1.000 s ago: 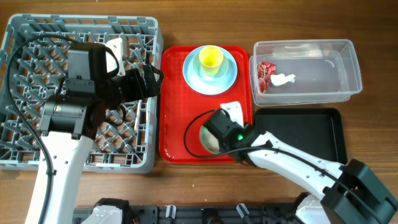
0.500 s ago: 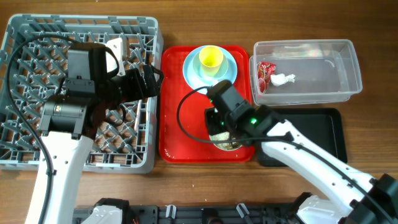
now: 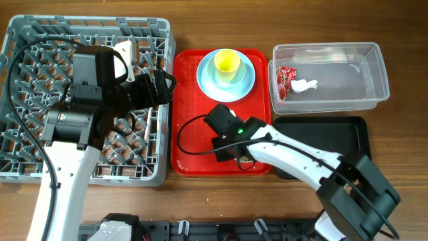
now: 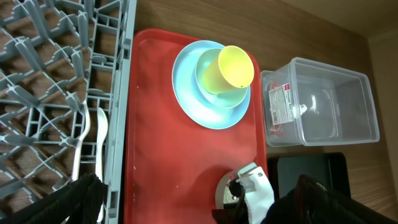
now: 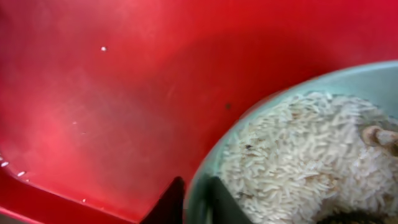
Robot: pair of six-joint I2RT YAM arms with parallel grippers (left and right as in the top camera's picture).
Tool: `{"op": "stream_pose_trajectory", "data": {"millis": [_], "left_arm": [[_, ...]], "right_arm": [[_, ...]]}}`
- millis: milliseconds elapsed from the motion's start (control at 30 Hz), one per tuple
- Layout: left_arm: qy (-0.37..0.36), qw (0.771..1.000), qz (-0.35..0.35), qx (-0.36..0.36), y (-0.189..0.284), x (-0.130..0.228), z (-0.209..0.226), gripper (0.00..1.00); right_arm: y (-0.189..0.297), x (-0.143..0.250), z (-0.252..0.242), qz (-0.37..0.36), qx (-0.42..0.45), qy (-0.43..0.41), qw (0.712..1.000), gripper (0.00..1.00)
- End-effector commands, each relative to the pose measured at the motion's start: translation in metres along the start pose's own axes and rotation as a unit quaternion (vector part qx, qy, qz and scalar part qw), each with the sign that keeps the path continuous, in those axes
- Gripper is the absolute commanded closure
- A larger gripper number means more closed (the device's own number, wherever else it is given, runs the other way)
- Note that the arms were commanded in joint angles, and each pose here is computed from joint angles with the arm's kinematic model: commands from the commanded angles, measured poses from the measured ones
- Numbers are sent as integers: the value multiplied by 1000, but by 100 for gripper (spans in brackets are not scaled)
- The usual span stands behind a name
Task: Sort waste into correct bins and load items into the dishwasher rack
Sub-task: 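Grasp the bowl rim and lift it over the black tray, then tip the bowl to dump the rice onto the black tray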
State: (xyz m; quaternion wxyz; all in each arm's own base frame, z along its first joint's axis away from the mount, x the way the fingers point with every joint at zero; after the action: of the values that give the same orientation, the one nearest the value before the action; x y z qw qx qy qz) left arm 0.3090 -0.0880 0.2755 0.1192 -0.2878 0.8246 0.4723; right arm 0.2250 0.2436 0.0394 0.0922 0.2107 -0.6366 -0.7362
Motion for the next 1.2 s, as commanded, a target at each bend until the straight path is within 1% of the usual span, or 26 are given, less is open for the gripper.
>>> {"op": "stream_pose_trajectory", "data": {"millis": [0,33,100,167,233,300,400,500,533,600,667,767,867,967,1067,1167], "left_arm": [[1,1000,-7,8,5,-4,-4,0],[1,1000,-7,8,5,-4,-4,0],[1,1000,-7,8,5,-4,-4,0],[1,1000,-7,8,5,-4,-4,0],[1,1000,-7,8,5,-4,-4,0],[1,1000,-7,8,5,-4,-4,0],[1,1000,-7,8,5,-4,-4,0],[1,1000,-7,8,5,-4,-4,0],[1,1000,-7,8,5,-4,-4,0],[1,1000,-7,8,5,-4,-4,0],[1,1000,-7,8,5,-4,-4,0],[1,1000,-7,8,5,-4,-4,0],[1,1000,-7,8,5,-4,-4,0],[1,1000,-7,8,5,-4,-4,0],[1,1000,-7,8,5,-4,-4,0],[1,1000,-7,8,5,-4,-4,0]], "right_arm": [[8,-6,3,-10,-3,0,1000,92],[18,-12,5,-20,-6,0,1000,96],[40,-21,5,-33,-11,-5,999,96],[73,-23,-3,-34,-7,-20,999,96],[99,-22,-8,-47,-30,-34,998,96],[125,-17,-16,-64,-57,-53,995,96],[156,-5,-43,-84,-51,-91,991,96],[189,7,-62,-123,-63,-104,985,96],[198,9,-66,-135,-77,-114,981,96],[224,15,-75,-173,-129,-113,970,96],[232,17,-83,-187,-145,-119,964,96],[235,23,-108,-197,-153,-136,959,96],[236,24,-122,-209,-199,-146,946,96],[239,22,-132,-246,-301,-156,908,96],[224,27,-146,-250,-331,-180,892,96],[199,36,-155,-243,-359,-200,879,96]]}}
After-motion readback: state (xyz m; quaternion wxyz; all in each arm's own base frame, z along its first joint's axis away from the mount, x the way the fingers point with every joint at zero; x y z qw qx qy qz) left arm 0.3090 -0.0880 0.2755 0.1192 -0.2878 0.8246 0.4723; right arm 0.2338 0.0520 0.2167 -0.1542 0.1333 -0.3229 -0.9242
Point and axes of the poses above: each gripper's point midway between its finger pads, its own y axis back along the fingers, its own z axis along the line the jaws close on, x = y × z, the point moved 2 cm from there along y, back along the fingers, and after that the axes turned 8 degrees about y, right-handed, at the moved point
